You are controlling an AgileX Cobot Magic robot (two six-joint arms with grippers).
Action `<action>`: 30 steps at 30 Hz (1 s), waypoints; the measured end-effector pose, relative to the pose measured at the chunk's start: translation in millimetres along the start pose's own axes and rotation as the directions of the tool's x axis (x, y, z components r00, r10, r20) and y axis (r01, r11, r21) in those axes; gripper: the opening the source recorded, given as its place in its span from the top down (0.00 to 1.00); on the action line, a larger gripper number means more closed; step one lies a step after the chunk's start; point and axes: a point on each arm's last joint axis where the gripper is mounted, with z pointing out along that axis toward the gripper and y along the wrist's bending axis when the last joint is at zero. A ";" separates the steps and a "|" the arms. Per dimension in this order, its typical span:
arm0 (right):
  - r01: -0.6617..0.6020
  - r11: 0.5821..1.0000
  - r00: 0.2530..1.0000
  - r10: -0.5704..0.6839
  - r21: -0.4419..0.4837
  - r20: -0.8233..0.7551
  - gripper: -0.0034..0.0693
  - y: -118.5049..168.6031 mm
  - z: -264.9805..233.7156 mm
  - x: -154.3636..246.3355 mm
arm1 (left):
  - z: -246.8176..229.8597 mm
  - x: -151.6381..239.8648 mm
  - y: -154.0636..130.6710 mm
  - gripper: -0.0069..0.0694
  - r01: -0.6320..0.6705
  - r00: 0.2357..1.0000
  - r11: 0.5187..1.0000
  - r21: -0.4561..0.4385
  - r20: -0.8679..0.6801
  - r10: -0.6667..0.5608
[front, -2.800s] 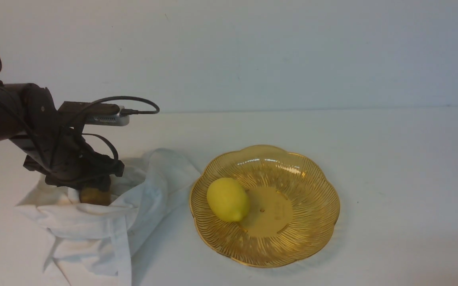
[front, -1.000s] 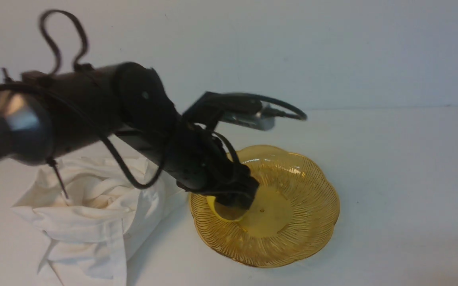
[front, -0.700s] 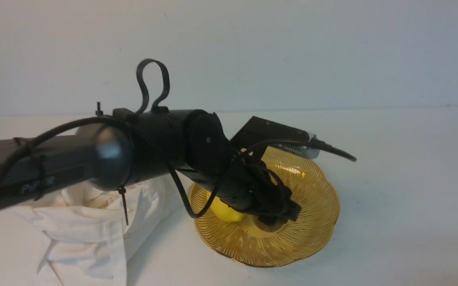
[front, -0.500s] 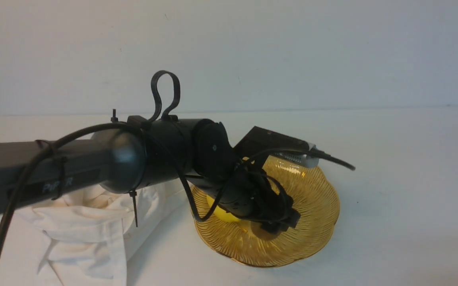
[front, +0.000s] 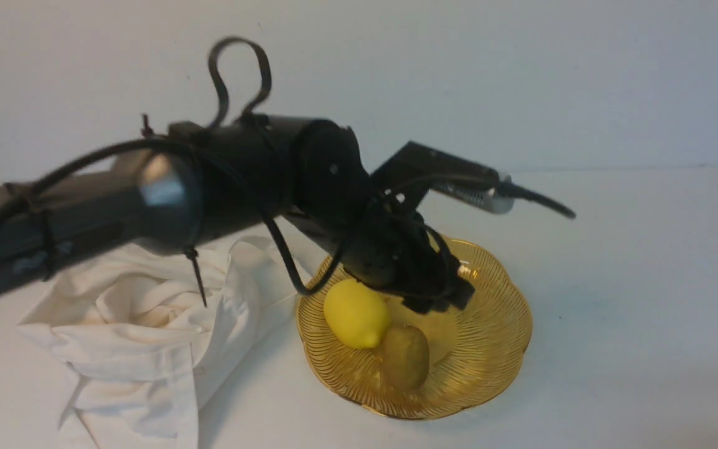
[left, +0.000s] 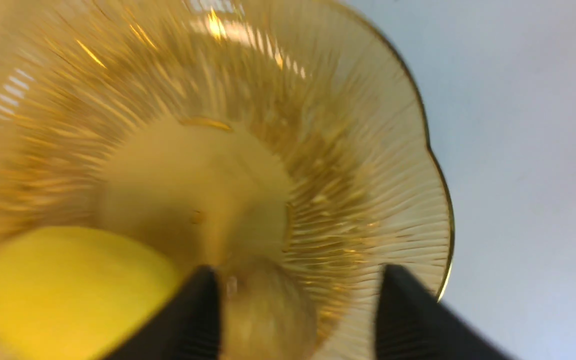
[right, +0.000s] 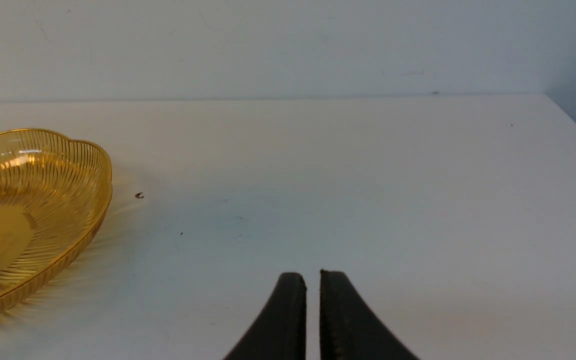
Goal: Take the fruit out of the cloth bag on the white table and place them on a plate.
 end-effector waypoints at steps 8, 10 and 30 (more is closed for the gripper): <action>-0.005 1.000 1.000 0.005 -0.002 0.000 0.90 0.1 0.0 0.0 | -162.7 -4.1 3.9 0.92 0.011 0.949 0.977 -0.212 0.309 0.056; -0.005 1.000 1.000 0.005 -0.002 0.000 0.90 0.1 0.0 0.0 | -209.3 6.8 -0.1 0.92 0.052 0.908 0.969 -0.240 0.416 0.054; -0.005 1.000 1.000 0.005 -0.002 0.000 0.90 0.1 0.0 0.0 | -315.8 195.9 -16.8 0.92 0.246 0.622 0.945 -0.214 0.783 0.015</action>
